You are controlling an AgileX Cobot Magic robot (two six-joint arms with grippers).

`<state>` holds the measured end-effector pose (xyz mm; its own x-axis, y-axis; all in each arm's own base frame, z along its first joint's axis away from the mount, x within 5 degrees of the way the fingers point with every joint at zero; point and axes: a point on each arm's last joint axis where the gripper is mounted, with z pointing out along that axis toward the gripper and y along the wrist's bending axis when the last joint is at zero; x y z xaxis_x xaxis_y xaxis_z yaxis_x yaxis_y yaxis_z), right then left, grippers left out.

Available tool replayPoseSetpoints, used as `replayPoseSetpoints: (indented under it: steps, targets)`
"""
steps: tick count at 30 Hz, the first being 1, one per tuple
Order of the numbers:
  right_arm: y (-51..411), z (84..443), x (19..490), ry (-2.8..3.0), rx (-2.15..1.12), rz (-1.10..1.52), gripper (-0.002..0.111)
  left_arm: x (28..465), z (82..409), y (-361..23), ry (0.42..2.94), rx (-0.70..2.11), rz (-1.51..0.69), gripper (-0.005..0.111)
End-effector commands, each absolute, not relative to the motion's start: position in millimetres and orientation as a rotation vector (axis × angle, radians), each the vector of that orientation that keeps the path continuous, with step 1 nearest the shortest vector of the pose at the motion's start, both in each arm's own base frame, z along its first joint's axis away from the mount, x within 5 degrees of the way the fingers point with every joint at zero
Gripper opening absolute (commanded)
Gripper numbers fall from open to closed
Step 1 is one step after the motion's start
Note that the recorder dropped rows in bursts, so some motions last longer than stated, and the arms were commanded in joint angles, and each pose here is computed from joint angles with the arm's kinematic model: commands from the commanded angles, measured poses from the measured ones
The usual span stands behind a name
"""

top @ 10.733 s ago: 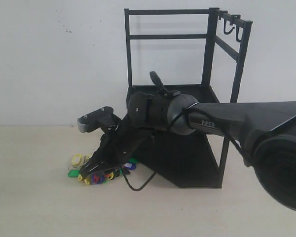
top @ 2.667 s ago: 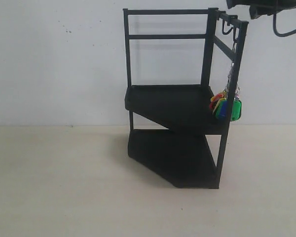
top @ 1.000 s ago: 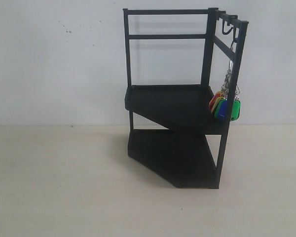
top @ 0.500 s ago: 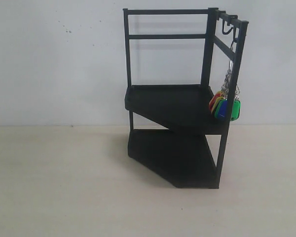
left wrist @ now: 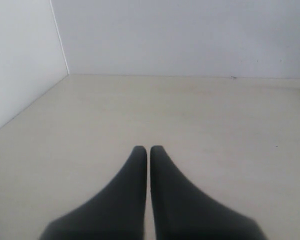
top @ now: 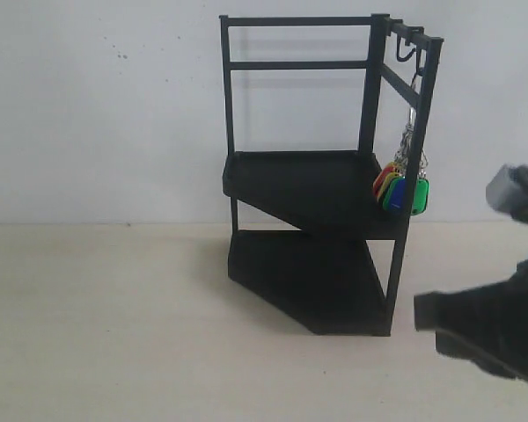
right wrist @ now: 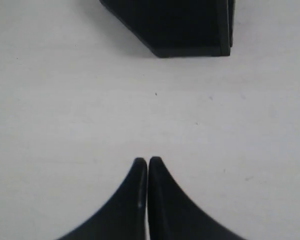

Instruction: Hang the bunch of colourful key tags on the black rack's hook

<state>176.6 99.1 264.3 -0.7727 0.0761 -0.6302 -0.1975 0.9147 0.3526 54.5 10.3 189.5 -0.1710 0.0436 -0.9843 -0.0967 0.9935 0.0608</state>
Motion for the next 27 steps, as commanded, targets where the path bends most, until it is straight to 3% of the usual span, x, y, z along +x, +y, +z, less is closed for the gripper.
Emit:
replayPoseSetpoints:
  steps: [1,6,13,27]
  targets:
    - [90.8,241.9,163.5,2.354,-0.088,0.521,0.000,54.8,190.4,10.2,1.736,-0.042,0.118,0.004]
    - [71.5,225.7,130.3,2.207,-0.213,0.481,0.000,54.8,190.4,10.2,1.736,-0.042,0.118,0.004]
    - [48.4,233.7,93.2,1.866,-0.282,0.458,0.000,54.8,190.4,10.2,1.736,-0.042,0.118,0.004]
    - [6.0,227.0,55.1,1.449,0.044,0.229,0.000,54.8,190.4,10.2,1.736,-0.042,0.118,0.004]
